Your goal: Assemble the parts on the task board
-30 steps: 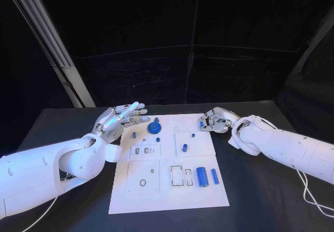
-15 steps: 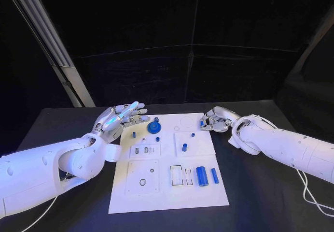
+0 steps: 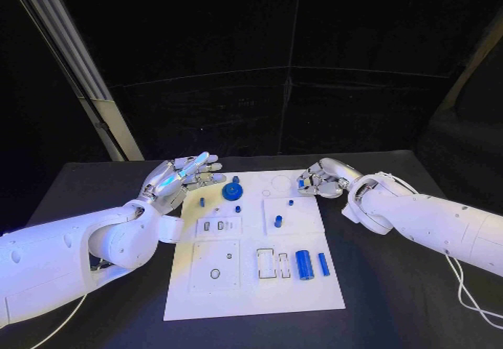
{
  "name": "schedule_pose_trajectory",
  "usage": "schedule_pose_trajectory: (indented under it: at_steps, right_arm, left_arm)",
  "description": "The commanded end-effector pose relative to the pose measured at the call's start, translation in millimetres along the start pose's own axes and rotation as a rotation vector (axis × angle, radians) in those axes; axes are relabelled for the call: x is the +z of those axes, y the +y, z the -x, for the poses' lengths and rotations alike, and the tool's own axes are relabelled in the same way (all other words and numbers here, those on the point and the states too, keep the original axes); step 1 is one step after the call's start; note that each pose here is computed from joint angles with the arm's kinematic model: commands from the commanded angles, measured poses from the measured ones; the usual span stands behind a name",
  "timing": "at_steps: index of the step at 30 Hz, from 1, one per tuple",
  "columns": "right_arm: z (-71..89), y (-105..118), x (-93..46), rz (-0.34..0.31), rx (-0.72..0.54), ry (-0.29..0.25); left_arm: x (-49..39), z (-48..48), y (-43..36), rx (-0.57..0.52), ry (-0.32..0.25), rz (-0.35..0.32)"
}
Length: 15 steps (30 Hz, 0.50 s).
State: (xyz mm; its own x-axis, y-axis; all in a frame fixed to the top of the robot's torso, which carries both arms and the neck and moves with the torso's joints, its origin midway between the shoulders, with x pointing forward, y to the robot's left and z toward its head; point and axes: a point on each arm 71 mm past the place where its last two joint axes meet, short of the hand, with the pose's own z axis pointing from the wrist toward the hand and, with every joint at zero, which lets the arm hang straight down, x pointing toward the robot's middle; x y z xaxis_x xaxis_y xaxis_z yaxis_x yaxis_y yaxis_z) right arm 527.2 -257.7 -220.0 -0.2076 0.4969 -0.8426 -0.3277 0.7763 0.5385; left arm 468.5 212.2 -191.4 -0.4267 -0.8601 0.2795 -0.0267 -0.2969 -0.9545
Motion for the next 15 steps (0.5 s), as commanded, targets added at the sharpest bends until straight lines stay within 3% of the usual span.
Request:
schedule_pose_trajectory:
  at_steps: [1,8,15]
  right_arm:
    - [4.3,15,-0.2,0.002,0.008,-0.036]
    - [-0.3,60,-1.6,0.052,0.013,-0.018]
    - [-20.7,111,5.1,0.116,-0.022,0.028]
  left_arm:
    - [-0.1,-0.6,-1.3,-0.005,0.008,-0.005]
    - [0.3,2.6,-2.5,0.001,-0.001,-0.008]
    - [1.2,7.3,-4.6,0.01,-0.012,-0.015]
